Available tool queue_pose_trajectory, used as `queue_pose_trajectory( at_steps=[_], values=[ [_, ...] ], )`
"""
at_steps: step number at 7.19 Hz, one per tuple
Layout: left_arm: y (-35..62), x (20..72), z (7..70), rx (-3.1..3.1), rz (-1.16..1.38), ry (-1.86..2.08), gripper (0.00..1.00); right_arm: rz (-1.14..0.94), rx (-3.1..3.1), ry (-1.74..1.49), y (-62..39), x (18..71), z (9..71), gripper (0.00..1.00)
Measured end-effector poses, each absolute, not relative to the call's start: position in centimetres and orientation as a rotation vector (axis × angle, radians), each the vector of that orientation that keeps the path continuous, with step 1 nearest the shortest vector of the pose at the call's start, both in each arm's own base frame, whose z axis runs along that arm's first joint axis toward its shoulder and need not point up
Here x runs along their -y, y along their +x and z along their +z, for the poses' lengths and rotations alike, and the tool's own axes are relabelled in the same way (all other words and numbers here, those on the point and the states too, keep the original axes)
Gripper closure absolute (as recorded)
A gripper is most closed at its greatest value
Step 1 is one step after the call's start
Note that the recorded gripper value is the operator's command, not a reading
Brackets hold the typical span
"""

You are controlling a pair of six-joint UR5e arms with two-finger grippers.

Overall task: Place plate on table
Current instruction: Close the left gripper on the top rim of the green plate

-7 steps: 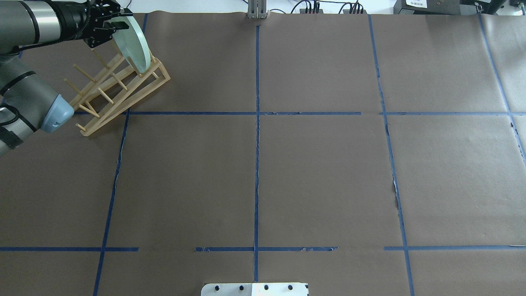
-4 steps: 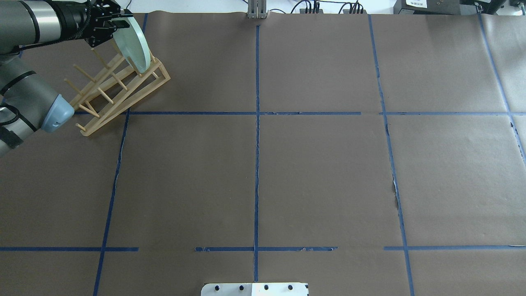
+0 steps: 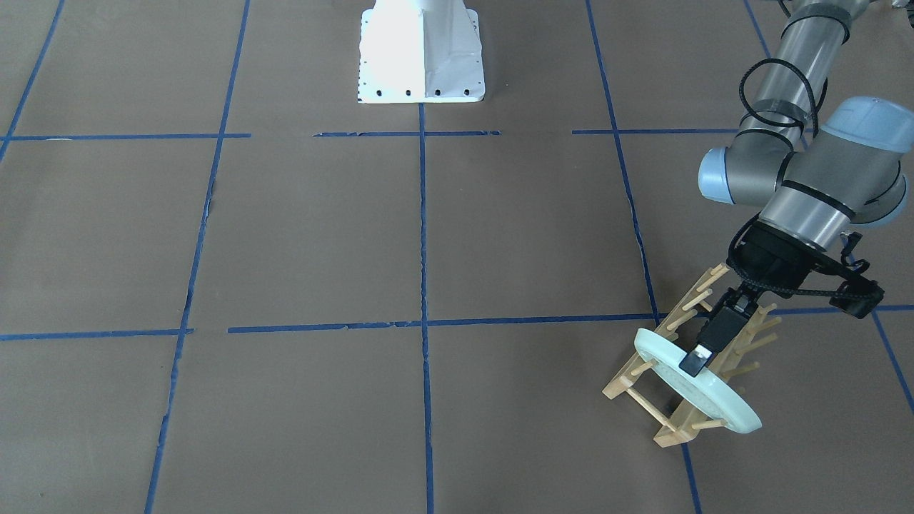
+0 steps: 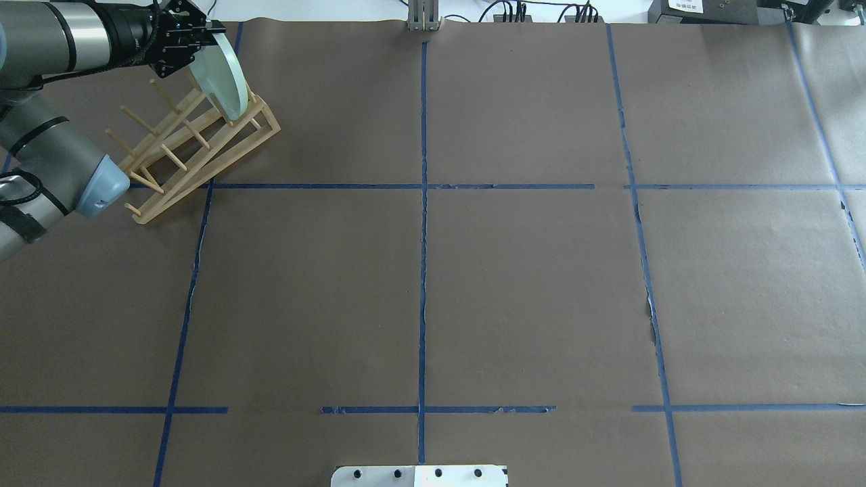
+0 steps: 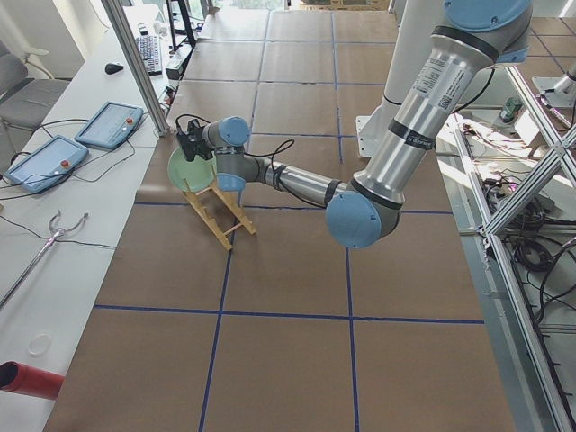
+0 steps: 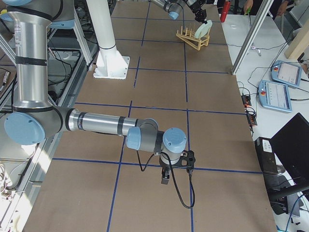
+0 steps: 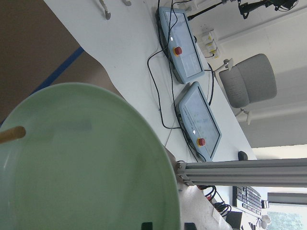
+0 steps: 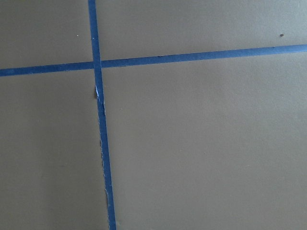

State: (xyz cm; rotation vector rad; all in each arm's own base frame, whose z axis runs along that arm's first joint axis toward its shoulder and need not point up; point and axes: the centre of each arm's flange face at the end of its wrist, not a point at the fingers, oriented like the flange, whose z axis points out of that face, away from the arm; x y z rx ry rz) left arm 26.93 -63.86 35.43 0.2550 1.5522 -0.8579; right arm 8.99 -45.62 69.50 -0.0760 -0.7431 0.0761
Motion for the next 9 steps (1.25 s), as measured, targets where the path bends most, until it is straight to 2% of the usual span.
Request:
queue_pose_trajectory(
  at_steps=[9],
  values=[
    [25.2, 62.6, 35.1, -1.664, -0.826, 0.290, 1.00, 0.076, 0.743, -0.076, 9.0, 45.6, 69.5, 0.00]
  ],
)
